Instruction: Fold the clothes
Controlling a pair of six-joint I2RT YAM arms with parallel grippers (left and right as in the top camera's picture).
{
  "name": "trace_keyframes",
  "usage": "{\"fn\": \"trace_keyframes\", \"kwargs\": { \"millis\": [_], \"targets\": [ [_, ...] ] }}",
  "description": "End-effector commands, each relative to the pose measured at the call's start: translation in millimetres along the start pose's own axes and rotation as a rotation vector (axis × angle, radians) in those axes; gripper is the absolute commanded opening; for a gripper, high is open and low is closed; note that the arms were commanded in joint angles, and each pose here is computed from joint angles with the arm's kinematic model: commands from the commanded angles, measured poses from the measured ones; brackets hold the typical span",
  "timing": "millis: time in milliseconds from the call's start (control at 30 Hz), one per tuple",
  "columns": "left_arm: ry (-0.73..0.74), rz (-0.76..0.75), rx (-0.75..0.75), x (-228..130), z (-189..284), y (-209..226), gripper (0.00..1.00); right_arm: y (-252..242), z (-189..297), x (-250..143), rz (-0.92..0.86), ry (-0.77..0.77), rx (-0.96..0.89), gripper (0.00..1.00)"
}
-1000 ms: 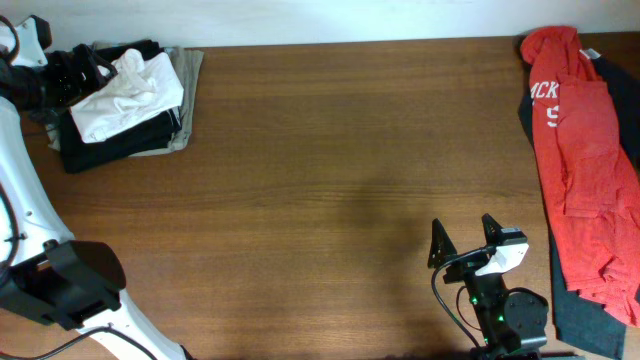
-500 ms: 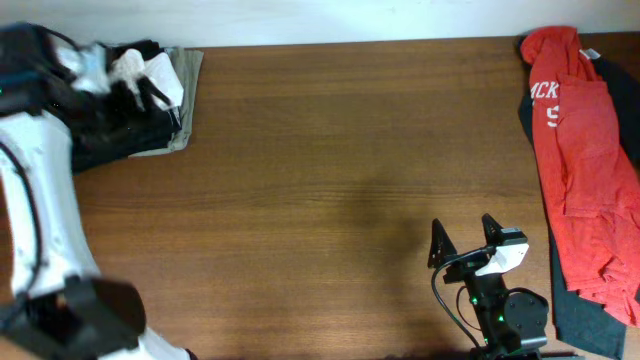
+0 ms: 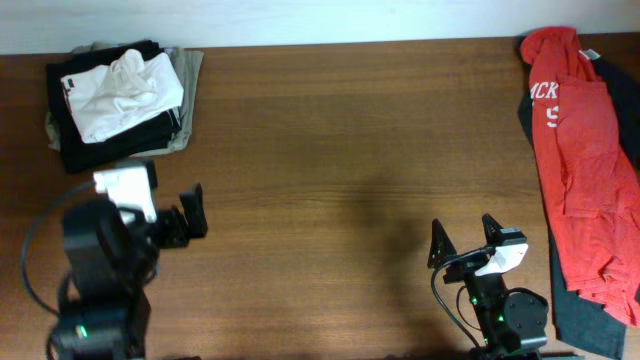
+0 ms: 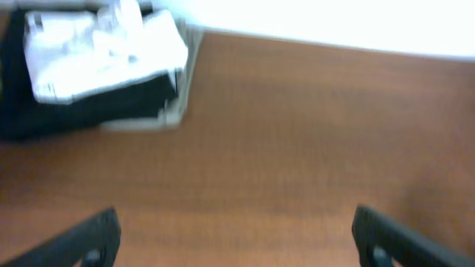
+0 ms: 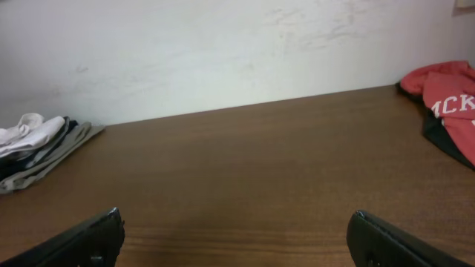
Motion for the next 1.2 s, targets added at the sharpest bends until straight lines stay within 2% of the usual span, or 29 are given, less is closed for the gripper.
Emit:
{"fn": "trace_keyframes", "kwargs": {
  "millis": [0, 67, 167, 300, 467, 633, 700, 767, 1167],
  "targets": [
    [-0.205, -0.038, 0.042, -11, 0, -3, 0.99, 0, 0, -2, 0.002, 0.004, 0.002, 0.99],
    [-0.375, -0.072, 0.057, -7, 1, -8, 0.99, 0, 0, -2, 0.002, 0.004, 0.002, 0.99],
    [-0.544, -0.104, 0.070, -11, 7, -15, 0.99, 0, 0, -2, 0.002, 0.004, 0.002, 0.99],
    [-0.604, -0.090, 0.161, -40, 9, -7, 0.99, 0, 0, -2, 0.002, 0.004, 0.002, 0.99],
    [-0.652, -0.094, 0.172, -59, 5, -10, 0.99, 0, 0, -2, 0.002, 0.004, 0.002, 0.99],
    [-0.672, -0.093, 0.195, -55, 9, -6, 0.99, 0, 0, -2, 0.002, 0.004, 0.002, 0.99],
    [-0.586, -0.079, 0.194, -71, -3, -4, 0.99, 0, 0, -2, 0.002, 0.004, 0.002, 0.99],
    [-0.438, -0.061, 0.174, -101, -21, -5, 0.99, 0, 0, -2, 0.002, 0.004, 0.002, 0.99],
    [-0.450, -0.062, 0.175, -99, -20, -5, 0.99, 0, 0, -2, 0.002, 0.004, 0.002, 0.99]
  ]
}}
Point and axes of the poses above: each gripper's point midway between its finger pads, its own z axis back along the fingers, its own y axis along the line the jaws close on, x = y × z, the point moved 1 cm from there along z, back along the fingers, and after that the axes turned 15 degrees about -z, right-handed, at the moved point
